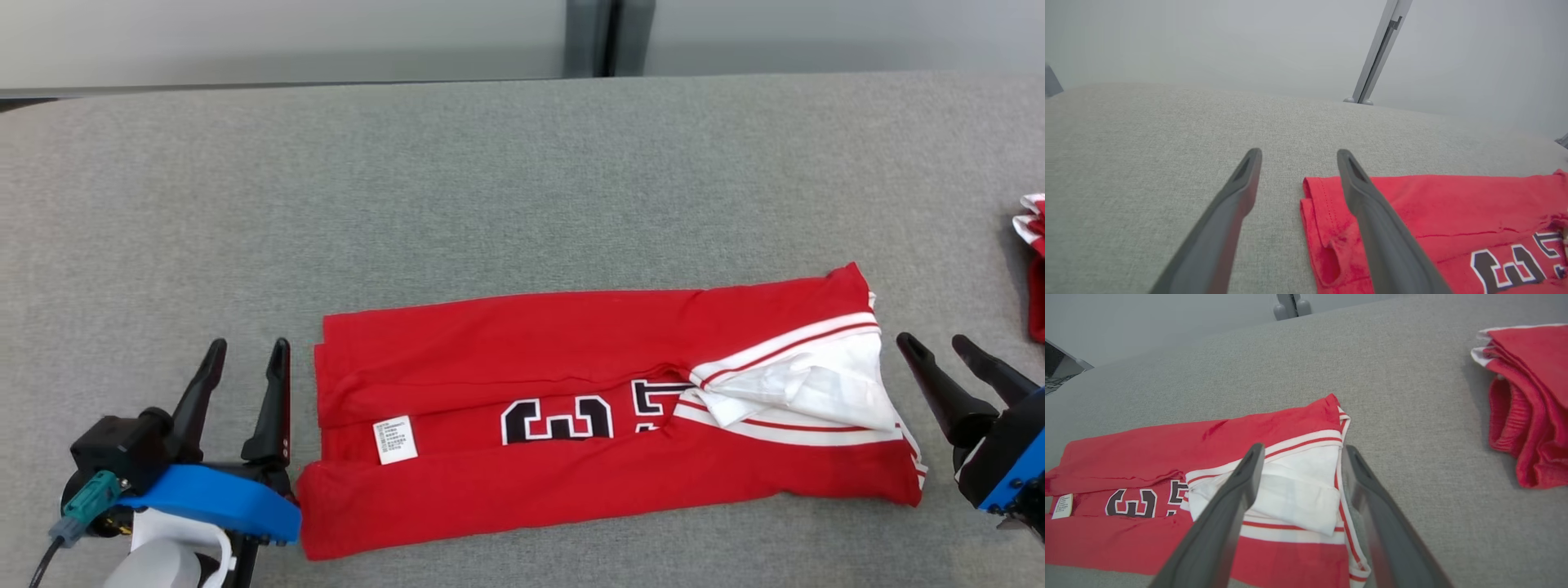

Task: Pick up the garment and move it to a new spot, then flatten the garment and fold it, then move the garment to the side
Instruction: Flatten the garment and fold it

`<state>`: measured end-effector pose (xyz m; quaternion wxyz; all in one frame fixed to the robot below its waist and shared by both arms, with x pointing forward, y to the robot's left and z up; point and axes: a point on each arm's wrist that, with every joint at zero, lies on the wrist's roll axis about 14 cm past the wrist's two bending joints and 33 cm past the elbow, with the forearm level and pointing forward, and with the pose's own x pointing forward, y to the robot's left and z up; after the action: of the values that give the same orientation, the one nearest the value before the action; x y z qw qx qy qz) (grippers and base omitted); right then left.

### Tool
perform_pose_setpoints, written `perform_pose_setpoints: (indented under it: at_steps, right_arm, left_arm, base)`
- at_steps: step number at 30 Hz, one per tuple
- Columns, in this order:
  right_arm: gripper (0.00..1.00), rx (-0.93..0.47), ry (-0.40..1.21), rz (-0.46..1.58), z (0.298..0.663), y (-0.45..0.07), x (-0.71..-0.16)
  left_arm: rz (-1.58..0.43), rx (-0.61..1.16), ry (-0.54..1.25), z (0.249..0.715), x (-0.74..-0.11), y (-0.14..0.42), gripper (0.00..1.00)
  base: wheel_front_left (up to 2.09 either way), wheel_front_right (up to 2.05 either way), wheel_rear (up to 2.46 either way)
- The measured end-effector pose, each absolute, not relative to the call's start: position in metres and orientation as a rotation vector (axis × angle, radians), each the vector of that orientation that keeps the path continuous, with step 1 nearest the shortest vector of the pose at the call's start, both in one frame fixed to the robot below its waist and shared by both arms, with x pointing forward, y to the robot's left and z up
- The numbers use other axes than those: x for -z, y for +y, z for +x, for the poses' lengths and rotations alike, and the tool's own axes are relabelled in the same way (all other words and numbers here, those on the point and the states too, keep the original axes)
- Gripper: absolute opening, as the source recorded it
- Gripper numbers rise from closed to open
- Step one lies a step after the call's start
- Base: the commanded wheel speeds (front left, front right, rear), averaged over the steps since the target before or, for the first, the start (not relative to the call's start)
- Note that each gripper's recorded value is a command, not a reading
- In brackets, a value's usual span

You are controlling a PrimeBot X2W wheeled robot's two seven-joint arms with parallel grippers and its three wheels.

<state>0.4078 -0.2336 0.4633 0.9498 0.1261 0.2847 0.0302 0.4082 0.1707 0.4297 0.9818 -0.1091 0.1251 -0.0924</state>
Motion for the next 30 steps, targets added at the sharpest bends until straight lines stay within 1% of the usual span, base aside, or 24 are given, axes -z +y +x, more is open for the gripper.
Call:
perform_pose_setpoints:
  at_steps: [6,11,17,21,30]
  right_arm:
    - [1.0,-0.021,0.499,0.301,0.409,-0.23,-0.47]
    - [1.0,0.024,0.483,0.331,0.405,-0.23,-0.46]
    - [1.0,0.122,0.509,0.325,0.402,-0.247,-0.438]
    - [1.0,0.152,0.538,0.327,0.404,-0.251,-0.423]
    - [1.0,0.1,0.636,0.361,0.412,-0.224,-0.391]
  left_arm:
    - [-0.274,0.099,0.09,0.422,-0.473,0.187,1.0]
    - [-0.264,0.039,0.005,0.425,-0.492,0.203,1.0]
    - [-0.191,0.078,0.043,0.423,-0.476,0.196,1.0]
    - [-0.178,0.08,0.06,0.425,-0.469,0.195,1.0]
    - [-0.181,0.067,0.08,0.425,-0.461,0.2,1.0]
  base:
    - [0.0,0.0,0.0]
    - [0.0,0.0,0.0]
    - [0.0,0.0,0.0]
    - [0.0,0.0,0.0]
    - [0.0,0.0,0.0]
